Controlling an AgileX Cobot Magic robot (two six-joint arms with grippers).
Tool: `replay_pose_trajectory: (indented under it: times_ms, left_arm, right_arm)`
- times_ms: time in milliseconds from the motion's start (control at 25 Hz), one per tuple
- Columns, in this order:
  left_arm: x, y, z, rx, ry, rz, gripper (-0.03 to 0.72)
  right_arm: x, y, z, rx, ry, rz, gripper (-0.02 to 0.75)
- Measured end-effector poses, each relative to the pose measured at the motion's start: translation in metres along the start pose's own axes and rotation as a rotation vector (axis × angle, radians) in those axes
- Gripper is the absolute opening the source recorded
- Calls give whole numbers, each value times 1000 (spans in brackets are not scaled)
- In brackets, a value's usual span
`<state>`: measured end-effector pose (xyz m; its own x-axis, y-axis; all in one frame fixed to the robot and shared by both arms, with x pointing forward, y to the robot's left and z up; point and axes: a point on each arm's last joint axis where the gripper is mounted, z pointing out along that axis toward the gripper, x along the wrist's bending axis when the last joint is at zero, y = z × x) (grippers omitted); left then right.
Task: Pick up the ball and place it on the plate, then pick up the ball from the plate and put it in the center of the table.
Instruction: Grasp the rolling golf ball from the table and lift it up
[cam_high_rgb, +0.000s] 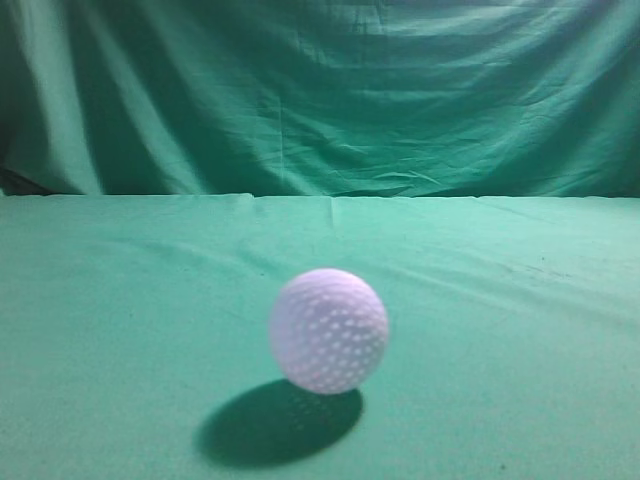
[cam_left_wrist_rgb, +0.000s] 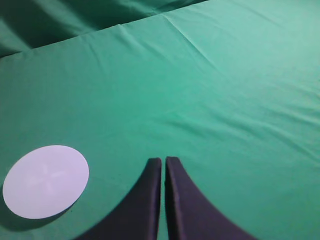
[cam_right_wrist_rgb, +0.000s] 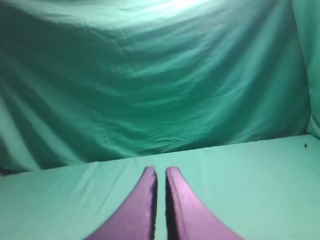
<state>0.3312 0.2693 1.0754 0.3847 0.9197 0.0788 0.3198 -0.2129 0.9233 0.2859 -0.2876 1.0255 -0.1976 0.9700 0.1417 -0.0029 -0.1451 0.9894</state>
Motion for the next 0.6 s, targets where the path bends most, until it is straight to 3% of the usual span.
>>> replay_pose_trajectory:
  times_ms: [160,400,600]
  left_arm:
    - [-1,-3,0,18,-5,5,0]
    - [0,-4,0,29,2,24,0]
    - [1,-5,0,36,9,44,0]
  right_arm:
    - [7,24,8,245,13,-17,47]
    - [8,19,29,515,22,-79,47]
    - [17,22,48,754,174,-247,47]
